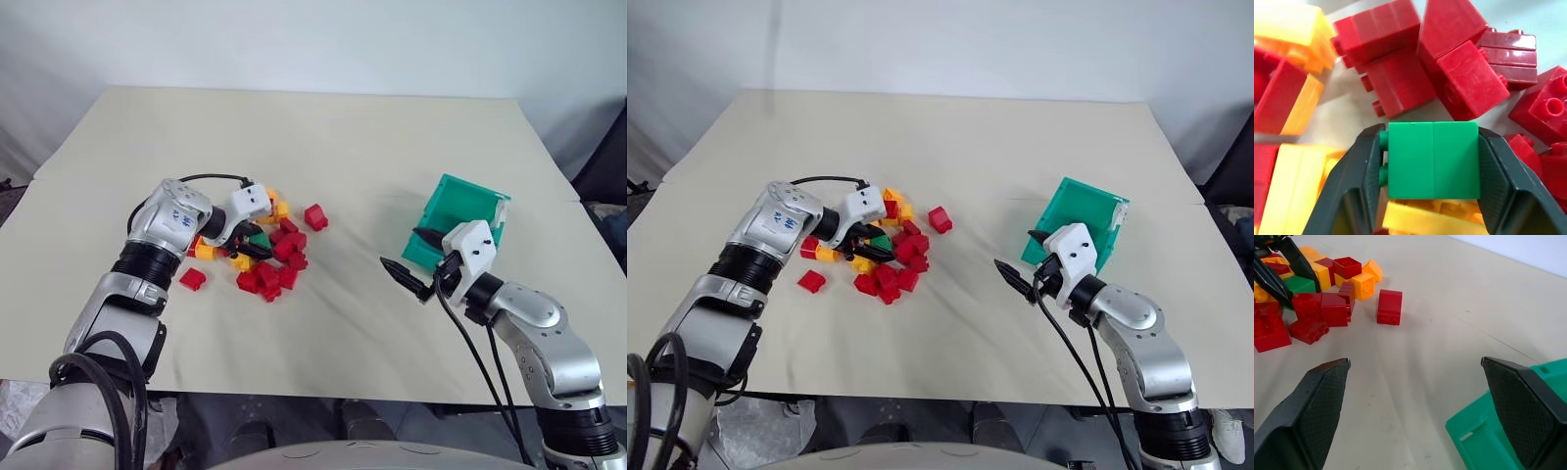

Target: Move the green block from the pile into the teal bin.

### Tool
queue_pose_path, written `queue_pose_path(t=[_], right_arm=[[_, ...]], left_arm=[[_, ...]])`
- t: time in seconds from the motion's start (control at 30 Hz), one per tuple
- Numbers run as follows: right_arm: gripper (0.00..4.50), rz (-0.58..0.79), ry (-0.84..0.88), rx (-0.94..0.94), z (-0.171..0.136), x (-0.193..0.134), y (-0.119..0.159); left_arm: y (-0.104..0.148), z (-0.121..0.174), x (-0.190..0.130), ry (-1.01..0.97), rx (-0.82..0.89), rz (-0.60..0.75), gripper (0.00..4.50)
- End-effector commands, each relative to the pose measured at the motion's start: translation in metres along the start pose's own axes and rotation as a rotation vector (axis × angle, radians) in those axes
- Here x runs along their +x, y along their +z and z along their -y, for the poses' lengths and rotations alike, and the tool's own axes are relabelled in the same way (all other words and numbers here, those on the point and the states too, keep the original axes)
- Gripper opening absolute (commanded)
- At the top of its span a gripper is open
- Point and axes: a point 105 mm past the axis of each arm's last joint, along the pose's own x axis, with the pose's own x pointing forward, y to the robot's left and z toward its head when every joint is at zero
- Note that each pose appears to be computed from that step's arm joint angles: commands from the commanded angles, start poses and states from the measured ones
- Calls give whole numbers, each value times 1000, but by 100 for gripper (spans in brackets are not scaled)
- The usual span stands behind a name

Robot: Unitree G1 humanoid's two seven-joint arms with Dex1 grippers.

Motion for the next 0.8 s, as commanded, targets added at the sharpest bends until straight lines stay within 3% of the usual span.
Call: queue_pose_path(t=[0.03,0.13,0.3,0.5,0.7,0.8], right_arm=[[450,55,-2,-56,1,-4,18],[450,48,-8,-58,4,-7,17],[450,32,-13,-65,11,-12,16],[450,4,-28,-87,23,-20,16],[450,-28,-54,-111,31,-34,20],[450,-48,-59,-114,32,-45,22]], left_arm=[[40,4,-29,-70,19,247,214],[59,18,-44,-154,55,393,214],[77,46,-45,-278,126,456,214],[95,81,-4,-373,237,443,214],[89,105,48,-421,323,360,214],[83,109,69,-420,355,308,315]])
